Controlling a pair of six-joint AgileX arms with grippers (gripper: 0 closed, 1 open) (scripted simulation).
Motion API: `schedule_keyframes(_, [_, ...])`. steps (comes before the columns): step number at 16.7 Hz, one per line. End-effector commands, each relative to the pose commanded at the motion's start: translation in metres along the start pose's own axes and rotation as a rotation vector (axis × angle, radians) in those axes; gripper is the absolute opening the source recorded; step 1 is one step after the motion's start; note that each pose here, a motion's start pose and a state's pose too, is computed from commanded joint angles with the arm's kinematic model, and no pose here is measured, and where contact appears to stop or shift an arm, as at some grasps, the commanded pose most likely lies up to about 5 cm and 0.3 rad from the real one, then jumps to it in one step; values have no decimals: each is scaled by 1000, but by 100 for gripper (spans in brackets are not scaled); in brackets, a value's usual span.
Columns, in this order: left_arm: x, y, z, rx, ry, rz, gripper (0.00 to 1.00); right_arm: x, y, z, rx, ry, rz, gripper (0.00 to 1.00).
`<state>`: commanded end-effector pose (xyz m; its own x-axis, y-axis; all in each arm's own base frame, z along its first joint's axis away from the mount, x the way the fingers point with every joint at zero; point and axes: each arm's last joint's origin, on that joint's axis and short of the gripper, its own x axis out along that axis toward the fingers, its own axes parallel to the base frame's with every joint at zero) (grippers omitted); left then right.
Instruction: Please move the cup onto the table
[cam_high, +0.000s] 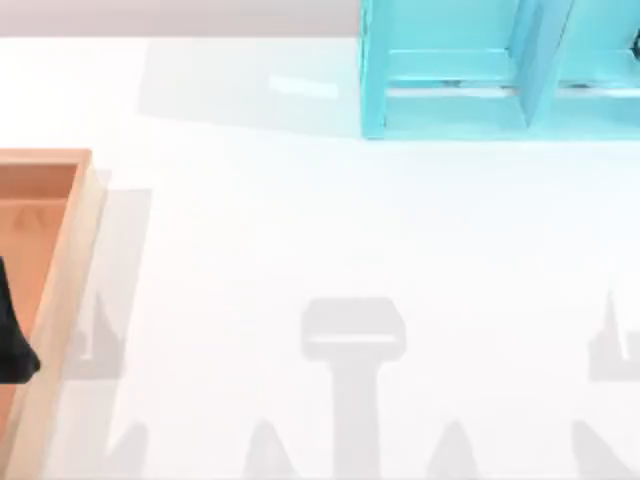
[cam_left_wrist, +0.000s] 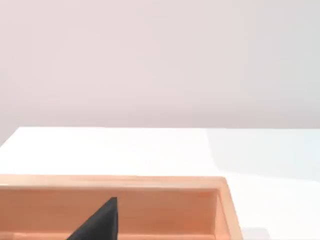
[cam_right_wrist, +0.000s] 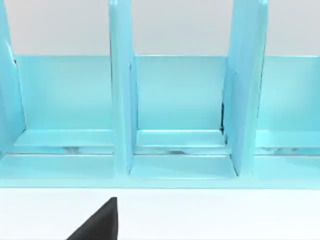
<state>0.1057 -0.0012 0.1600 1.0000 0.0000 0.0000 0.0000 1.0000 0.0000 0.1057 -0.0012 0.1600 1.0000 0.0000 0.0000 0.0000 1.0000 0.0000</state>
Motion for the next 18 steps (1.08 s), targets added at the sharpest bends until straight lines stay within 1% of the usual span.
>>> schedule_keyframes(2, [0,0,0,0,1,0,100,0,0,0,0,0,0,100])
schedule_keyframes(4, [0,1,5,6,32,7,100,0,0,0,0,0,0,100])
schedule_keyframes(6, [1,2,18,19,101,20,100,0,0,0,0,0,0,100])
schedule_keyframes(8, [5,4,38,36,205,35,100,0,0,0,0,0,0,100])
schedule_keyframes(10, [14,8,59,53,349,49,100,0,0,0,0,0,0,100])
schedule_keyframes(13, [44,15,86,69,638,61,100,0,0,0,0,0,0,100])
schedule_keyframes(16, [85,27,99,70,954,55,100,0,0,0,0,0,0,100])
schedule_keyframes(18, [112,37,102,64,1134,44,100,0,0,0,0,0,0,100])
